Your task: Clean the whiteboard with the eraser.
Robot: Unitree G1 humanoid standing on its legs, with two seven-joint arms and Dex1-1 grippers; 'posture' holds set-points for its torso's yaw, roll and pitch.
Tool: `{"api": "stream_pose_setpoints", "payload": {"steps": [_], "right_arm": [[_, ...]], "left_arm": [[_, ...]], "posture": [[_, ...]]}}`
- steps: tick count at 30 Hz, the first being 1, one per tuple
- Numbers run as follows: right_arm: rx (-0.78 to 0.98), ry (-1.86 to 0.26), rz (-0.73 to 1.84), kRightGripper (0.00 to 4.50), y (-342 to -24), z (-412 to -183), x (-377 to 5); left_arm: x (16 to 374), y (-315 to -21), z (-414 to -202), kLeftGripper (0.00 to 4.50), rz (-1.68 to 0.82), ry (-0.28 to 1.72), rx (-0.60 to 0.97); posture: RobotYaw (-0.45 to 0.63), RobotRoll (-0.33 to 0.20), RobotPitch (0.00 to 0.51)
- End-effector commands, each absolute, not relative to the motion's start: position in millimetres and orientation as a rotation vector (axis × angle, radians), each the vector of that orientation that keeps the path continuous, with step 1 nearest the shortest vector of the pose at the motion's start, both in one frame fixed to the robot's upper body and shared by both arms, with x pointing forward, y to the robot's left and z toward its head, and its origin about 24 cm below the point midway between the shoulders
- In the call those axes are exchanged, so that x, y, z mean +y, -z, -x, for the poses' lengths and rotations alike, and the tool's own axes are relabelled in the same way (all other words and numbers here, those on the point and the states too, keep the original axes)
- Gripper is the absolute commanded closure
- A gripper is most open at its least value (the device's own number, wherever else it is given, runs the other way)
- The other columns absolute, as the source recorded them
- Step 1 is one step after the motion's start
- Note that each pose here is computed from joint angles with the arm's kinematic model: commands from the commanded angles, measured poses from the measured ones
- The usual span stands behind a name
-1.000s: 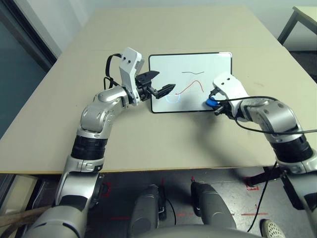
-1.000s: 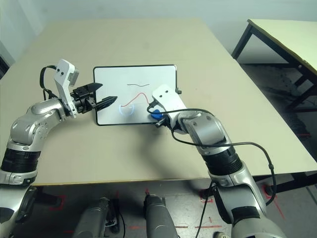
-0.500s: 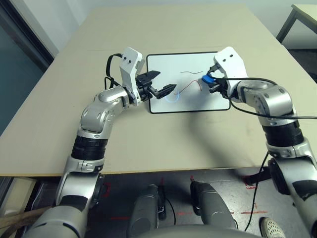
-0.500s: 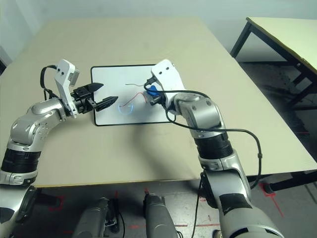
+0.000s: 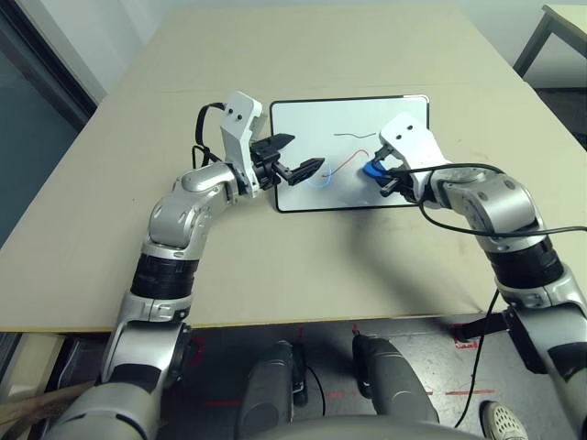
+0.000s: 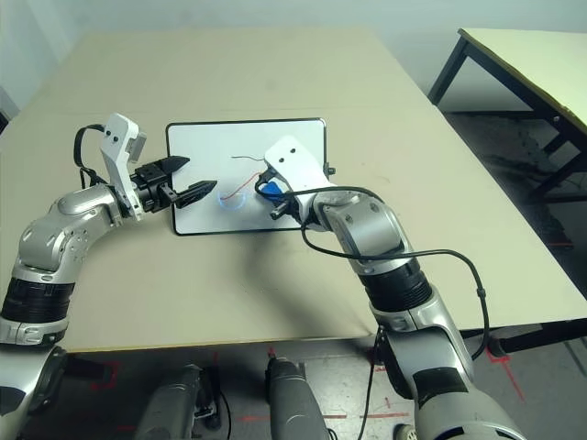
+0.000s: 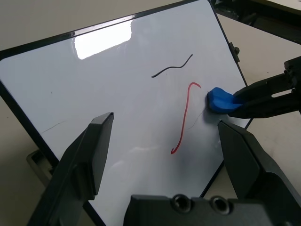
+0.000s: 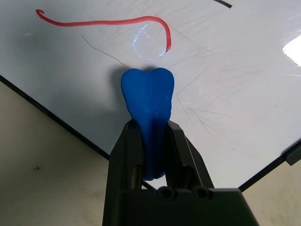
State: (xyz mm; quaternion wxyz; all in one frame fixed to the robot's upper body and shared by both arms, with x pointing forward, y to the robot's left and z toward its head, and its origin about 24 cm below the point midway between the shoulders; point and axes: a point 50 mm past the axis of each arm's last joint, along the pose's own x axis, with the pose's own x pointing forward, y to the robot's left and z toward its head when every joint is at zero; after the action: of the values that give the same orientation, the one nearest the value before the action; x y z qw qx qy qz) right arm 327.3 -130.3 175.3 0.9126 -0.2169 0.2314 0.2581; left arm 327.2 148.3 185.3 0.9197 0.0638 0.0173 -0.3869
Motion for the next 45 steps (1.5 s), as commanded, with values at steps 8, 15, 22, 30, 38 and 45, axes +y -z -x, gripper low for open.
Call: {"api": "stream_pose_setpoints", "payload": {"steps": [8, 15, 22, 30, 38, 45], "right_arm": [[0.502, -0.528, 0.513, 3.93, -175, -333, -135], [0.591, -0.585, 0.537, 3.93, -158, -313, -134], [0.388, -0.458, 0.501, 3.93, -197, -348, -139], [0.322, -0.451, 0.490, 3.93, -208, -361, -137], [0.465, -0.565, 0.522, 3.93, -180, -331, -129], [0.383, -0.494, 0.515, 3.93, -202, -350, -134]], "left_arm": [[146, -182, -323, 0.00, -0.135, 0.805, 0.048], [144, -180, -322, 0.00, -0.127, 0.807, 0.048], [144, -179, -322, 0.00, -0.125, 0.807, 0.053], [143, -178, -319, 0.00, -0.120, 0.807, 0.057], [142, -179, -320, 0.00, -0.117, 0.807, 0.056], [141, -180, -319, 0.00, -0.116, 0.804, 0.052]], "posture": [[-0.16, 0.000, 0.176], [-0.16, 0.000, 0.178], [-0.16, 0.000, 0.181], [-0.16, 0.000, 0.187], [-0.17, 0.000, 0.189], [-0.16, 0.000, 0.190]]}}
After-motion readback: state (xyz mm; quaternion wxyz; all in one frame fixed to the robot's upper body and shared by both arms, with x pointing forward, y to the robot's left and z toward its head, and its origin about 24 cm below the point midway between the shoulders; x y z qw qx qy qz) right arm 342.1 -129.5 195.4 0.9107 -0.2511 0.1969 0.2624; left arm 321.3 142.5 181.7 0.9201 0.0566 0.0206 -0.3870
